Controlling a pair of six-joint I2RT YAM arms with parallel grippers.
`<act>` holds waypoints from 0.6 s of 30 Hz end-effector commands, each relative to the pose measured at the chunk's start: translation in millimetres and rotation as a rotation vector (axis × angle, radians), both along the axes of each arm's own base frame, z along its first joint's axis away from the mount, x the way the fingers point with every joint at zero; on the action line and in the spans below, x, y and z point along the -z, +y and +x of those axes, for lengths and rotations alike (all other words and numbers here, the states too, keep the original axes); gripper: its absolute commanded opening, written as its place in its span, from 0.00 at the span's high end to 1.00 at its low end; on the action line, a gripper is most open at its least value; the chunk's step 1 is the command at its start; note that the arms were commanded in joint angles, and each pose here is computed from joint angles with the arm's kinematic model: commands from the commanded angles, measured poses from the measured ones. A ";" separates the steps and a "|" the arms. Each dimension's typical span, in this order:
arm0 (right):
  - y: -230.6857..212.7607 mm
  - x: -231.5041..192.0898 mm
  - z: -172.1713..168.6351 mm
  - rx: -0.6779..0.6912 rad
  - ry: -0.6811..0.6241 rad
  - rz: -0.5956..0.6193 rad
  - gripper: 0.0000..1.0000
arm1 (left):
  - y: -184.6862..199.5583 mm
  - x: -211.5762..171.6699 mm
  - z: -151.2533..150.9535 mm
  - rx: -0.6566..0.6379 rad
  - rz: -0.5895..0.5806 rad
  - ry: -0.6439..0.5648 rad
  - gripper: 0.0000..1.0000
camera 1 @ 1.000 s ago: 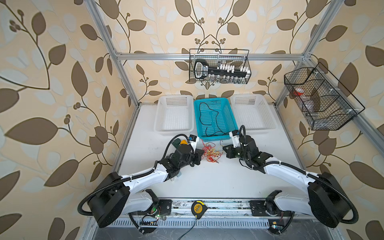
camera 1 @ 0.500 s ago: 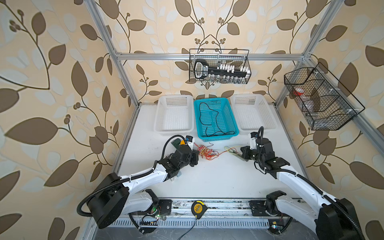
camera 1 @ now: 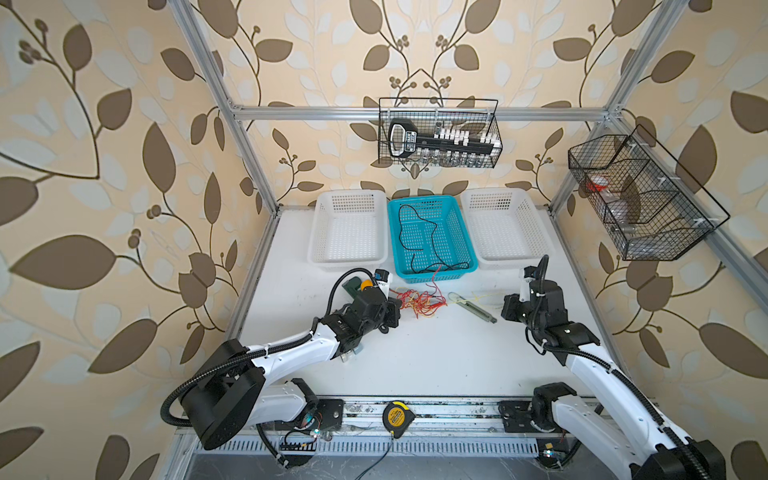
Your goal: Untangle the cables
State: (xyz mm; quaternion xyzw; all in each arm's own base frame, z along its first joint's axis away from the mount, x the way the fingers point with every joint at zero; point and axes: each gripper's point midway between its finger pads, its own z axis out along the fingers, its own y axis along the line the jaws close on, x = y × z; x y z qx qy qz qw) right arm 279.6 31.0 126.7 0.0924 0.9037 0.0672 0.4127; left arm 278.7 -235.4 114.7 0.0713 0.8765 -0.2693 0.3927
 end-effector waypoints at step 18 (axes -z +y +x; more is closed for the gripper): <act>-50.2 -23.2 9.4 0.206 -0.057 0.027 1.00 | 12.7 5.8 7.1 0.053 -0.011 0.031 1.00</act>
